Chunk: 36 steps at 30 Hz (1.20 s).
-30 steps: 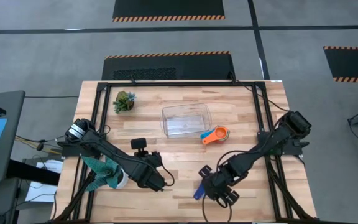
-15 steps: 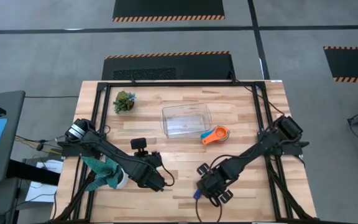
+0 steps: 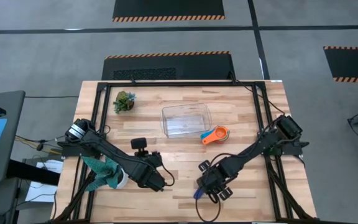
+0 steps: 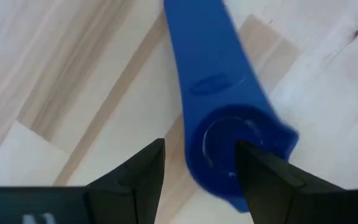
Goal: Nest measuring cups in basket
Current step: Stack the dark blue measuring cup on top of the orange measuring cup
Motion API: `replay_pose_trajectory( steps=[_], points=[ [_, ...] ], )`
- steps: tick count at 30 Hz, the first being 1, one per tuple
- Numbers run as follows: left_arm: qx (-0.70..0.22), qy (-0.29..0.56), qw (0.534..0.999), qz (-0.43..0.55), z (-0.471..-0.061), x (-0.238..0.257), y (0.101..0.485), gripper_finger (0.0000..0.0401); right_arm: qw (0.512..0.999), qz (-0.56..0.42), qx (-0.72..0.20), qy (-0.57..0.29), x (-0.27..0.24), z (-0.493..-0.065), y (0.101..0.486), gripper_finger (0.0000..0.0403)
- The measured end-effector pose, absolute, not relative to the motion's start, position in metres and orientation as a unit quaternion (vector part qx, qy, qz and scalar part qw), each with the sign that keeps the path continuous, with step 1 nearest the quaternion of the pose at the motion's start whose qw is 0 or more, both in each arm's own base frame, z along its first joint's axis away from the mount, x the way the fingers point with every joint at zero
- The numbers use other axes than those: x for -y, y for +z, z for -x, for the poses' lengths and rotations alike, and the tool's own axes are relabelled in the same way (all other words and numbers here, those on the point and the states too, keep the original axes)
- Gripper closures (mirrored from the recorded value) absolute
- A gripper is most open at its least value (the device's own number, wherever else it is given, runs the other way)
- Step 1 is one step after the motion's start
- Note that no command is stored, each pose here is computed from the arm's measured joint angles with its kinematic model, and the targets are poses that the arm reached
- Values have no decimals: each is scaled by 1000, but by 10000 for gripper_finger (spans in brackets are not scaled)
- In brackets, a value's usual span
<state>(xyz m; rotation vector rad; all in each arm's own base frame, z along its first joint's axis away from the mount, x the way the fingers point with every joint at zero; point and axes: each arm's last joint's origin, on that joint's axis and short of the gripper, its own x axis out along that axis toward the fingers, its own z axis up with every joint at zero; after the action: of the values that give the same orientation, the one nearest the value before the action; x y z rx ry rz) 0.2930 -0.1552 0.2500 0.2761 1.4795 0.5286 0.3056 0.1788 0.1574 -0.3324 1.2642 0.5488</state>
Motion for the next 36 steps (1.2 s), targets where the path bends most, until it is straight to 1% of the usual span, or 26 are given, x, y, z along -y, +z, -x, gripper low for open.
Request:
replay_pose_trajectory(
  steps=[3,6,8,14,16,18,22,23,24,27,31,34,36],
  points=[
    [-658,242,701,-131,-293,155,250,401,765,152,-573,252,-179,-307,158,190],
    [-656,243,702,-132,-293,155,250,401,760,153,-579,251,-181,-310,148,198],
    [-656,243,702,-132,-293,155,250,401,752,157,-589,252,-184,-309,140,206],
    [-655,243,704,-129,-294,155,250,401,759,151,-591,229,-189,-312,137,239],
    [-655,243,704,-129,-294,155,250,401,765,143,-593,205,-186,-313,140,259],
    [-654,243,705,-129,-294,155,250,401,771,131,-596,183,-182,-314,141,289],
    [-647,242,712,-124,-296,156,250,401,773,101,-610,141,-174,-316,143,375],
    [-645,242,714,-123,-296,156,250,401,770,95,-617,135,-172,-316,144,385],
    [-645,242,714,-124,-296,156,250,401,765,96,-624,129,-171,-316,147,386],
    [-641,241,719,-121,-298,156,249,401,734,127,-659,103,-169,-306,165,392],
    [-639,243,720,-119,-298,156,249,401,739,146,-655,62,-158,-292,216,393],
    [-637,246,721,-115,-298,156,249,401,727,168,-665,8,-142,-270,240,394],
    [-637,247,721,-115,-298,156,249,401,731,181,-658,-26,-130,-257,260,394]
  ],
)
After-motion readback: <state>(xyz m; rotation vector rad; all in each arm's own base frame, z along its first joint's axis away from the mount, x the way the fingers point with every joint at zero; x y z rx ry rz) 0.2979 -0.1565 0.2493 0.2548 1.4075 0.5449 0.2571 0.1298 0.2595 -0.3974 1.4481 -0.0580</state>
